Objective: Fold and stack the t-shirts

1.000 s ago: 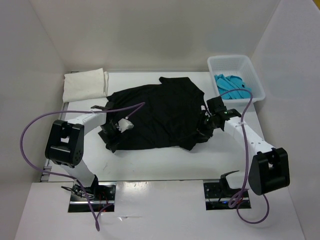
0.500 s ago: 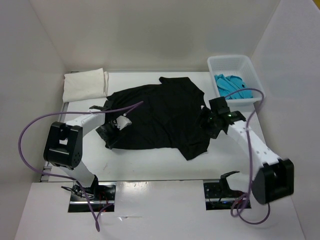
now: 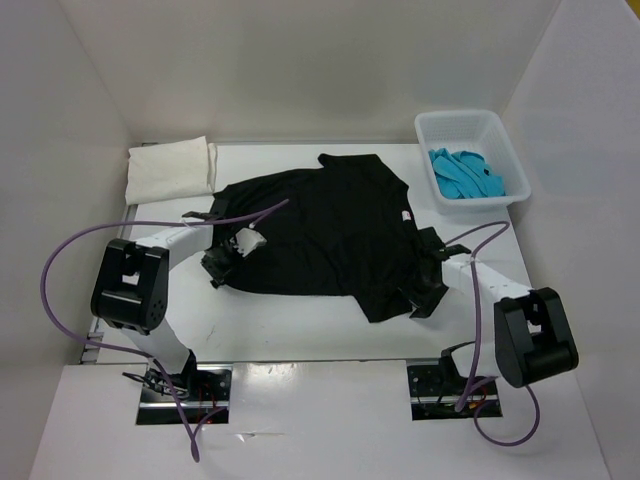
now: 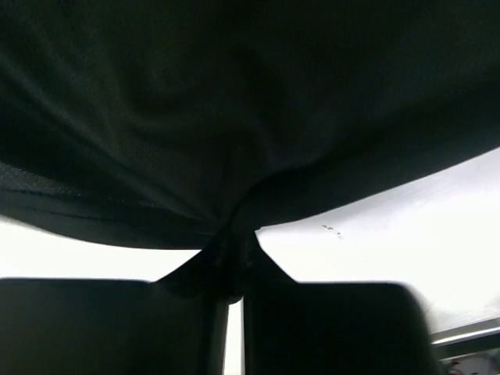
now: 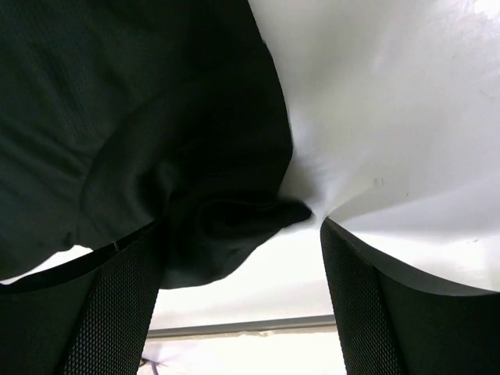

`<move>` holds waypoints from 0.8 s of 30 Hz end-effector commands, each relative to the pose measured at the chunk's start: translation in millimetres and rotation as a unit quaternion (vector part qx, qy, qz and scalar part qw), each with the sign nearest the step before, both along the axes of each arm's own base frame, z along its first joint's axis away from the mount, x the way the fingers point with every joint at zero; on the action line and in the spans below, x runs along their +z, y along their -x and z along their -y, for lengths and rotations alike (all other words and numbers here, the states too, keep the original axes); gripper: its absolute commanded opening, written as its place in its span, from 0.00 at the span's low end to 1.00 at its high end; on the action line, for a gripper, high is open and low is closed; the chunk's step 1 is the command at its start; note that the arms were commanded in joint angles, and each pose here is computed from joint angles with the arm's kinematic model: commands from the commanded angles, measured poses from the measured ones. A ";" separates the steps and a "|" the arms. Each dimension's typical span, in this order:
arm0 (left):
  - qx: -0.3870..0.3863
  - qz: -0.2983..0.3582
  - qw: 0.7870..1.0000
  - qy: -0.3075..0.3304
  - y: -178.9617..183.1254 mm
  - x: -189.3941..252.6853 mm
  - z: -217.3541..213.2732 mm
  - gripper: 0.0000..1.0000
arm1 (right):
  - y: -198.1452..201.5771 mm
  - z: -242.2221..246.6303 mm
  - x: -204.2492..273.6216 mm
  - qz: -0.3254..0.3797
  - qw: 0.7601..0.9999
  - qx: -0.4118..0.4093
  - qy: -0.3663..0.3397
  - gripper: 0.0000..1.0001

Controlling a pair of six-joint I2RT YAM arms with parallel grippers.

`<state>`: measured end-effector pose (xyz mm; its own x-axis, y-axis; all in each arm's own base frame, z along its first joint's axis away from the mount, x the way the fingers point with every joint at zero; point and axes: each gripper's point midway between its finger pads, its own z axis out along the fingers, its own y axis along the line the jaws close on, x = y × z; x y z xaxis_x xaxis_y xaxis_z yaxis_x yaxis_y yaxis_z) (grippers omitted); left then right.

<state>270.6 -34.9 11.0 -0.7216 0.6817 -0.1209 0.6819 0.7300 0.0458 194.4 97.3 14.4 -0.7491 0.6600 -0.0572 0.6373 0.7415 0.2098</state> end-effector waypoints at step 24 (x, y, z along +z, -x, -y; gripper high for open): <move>0.018 0.072 0.997 -0.008 -21.4 41.6 -19.3 0.00 | -34.5 -23.1 23.1 0.083 0.995 0.026 0.043 0.00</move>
